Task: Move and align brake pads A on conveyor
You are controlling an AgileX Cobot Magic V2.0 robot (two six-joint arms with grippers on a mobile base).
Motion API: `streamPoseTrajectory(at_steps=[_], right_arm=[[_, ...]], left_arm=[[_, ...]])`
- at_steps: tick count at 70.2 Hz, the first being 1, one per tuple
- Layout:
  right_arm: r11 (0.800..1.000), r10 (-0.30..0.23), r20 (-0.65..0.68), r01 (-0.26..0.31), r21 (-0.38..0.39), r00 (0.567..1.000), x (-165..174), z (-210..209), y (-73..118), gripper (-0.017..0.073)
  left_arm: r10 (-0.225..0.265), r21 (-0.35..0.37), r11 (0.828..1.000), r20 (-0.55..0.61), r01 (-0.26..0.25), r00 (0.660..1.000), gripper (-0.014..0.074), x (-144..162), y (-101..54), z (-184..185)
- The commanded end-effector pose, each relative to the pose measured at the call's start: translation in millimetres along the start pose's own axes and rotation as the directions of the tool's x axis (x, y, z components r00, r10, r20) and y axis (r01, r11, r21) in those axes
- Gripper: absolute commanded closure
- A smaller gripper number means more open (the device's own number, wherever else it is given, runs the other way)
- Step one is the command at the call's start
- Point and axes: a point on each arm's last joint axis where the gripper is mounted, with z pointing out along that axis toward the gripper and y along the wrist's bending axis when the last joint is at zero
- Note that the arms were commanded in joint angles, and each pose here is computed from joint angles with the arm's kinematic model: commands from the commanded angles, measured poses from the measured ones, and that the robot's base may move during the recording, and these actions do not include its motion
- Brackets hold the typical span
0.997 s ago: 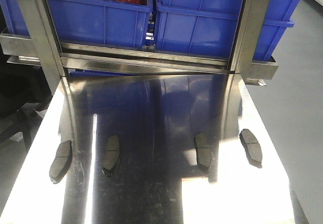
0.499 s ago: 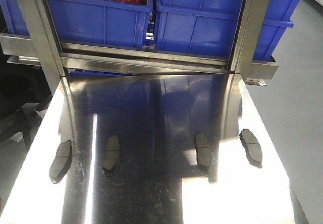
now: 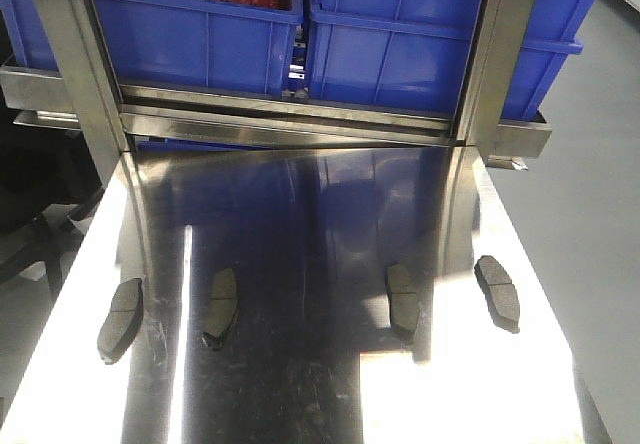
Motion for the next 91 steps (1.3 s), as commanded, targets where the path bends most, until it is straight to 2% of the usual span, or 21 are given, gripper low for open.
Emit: streamPoseTrajectory(at_steps=[1, 8, 26, 34, 62, 70, 79, 86, 91], right_arm=[[1.0, -0.009, 0.071, 0.008, 0.006, 0.997, -4, -1, -0.2, 0.0567], [1.0, -0.009, 0.071, 0.008, 0.006, 0.997, -4, -1, -0.2, 0.0567], [1.0, -0.009, 0.072, 0.008, 0.006, 0.997, -4, -1, -0.2, 0.0567], [1.0, -0.009, 0.072, 0.008, 0.006, 0.997, -4, -1, -0.2, 0.0567], [1.0, -0.009, 0.072, 0.008, 0.006, 0.997, -4, -1, -0.2, 0.0567], [1.0, -0.009, 0.072, 0.008, 0.006, 0.997, -4, -1, -0.2, 0.0567], [1.0, -0.009, 0.072, 0.008, 0.006, 0.997, -4, -1, -0.2, 0.0567], [1.0, -0.009, 0.072, 0.008, 0.006, 0.997, -4, -1, -0.2, 0.0567], [1.0, -0.009, 0.072, 0.008, 0.006, 0.997, -4, -1, -0.2, 0.0567]], left_arm=[[0.004, 0.015, 1.0, 0.083, -0.005, 0.997, 0.054, -13, -2.3, -6], [0.004, 0.015, 1.0, 0.089, -0.006, 0.996, 0.0479, -14, -2.3, -6], [0.004, 0.015, 1.0, 0.089, -0.006, 0.996, 0.0212, -14, -2.3, -6], [0.006, 0.014, 1.0, 0.095, -0.008, 0.995, 0.0136, -14, -2.2, -6], [-0.002, 0.027, 1.0, 0.118, -0.002, 0.993, 0.0129, -22, -4.0, -8], [0.029, 0.048, 0.998, 0.108, -0.035, 0.994, 0.0129, -40, -8.5, -10], [0.056, 0.111, 0.992, 0.108, -0.068, 0.993, 0.0129, -66, -17.8, -10], [0.105, 0.14, 0.983, 0.076, -0.115, 0.992, 0.0129, -89, -23.9, -4], [0.119, 0.145, 0.982, 0.029, -0.122, 0.992, 0.0129, -102, -26.0, 5]])
